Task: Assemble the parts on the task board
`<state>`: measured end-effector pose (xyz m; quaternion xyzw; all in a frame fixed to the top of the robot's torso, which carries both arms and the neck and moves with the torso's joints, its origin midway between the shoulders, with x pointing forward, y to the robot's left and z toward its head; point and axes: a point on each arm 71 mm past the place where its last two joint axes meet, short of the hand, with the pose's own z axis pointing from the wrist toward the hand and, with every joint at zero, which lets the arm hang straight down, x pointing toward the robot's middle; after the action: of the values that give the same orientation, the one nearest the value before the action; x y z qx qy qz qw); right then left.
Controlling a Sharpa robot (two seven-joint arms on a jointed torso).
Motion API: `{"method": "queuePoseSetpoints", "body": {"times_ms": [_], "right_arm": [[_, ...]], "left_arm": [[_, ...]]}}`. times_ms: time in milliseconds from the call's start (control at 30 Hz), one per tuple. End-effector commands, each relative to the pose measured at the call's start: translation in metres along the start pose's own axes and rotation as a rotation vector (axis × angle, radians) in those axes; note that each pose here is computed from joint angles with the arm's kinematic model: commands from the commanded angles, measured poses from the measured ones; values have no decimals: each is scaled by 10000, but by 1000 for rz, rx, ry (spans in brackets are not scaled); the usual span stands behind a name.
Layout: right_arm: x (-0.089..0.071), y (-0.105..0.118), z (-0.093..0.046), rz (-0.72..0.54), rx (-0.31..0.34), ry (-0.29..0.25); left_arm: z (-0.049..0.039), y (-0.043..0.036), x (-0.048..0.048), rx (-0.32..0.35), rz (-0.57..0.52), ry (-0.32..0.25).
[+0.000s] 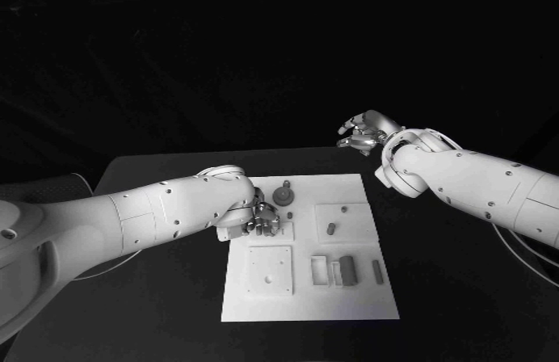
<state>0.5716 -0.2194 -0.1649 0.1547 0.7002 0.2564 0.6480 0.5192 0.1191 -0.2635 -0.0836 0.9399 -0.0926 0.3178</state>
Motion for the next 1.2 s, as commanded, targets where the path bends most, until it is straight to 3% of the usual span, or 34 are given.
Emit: {"method": "queuePoseSetpoints", "body": {"times_ms": [33,533,1200], "right_arm": [[21,18,0,-17,-7,23],[44,40,-4,-22,-10,39],[46,33,-1,-25,-6,44]], "left_arm": [[3,-27,17,8,2,-3],[13,-67,36,6,54,-37],[22,2,-5,-10,48,-52]]}}
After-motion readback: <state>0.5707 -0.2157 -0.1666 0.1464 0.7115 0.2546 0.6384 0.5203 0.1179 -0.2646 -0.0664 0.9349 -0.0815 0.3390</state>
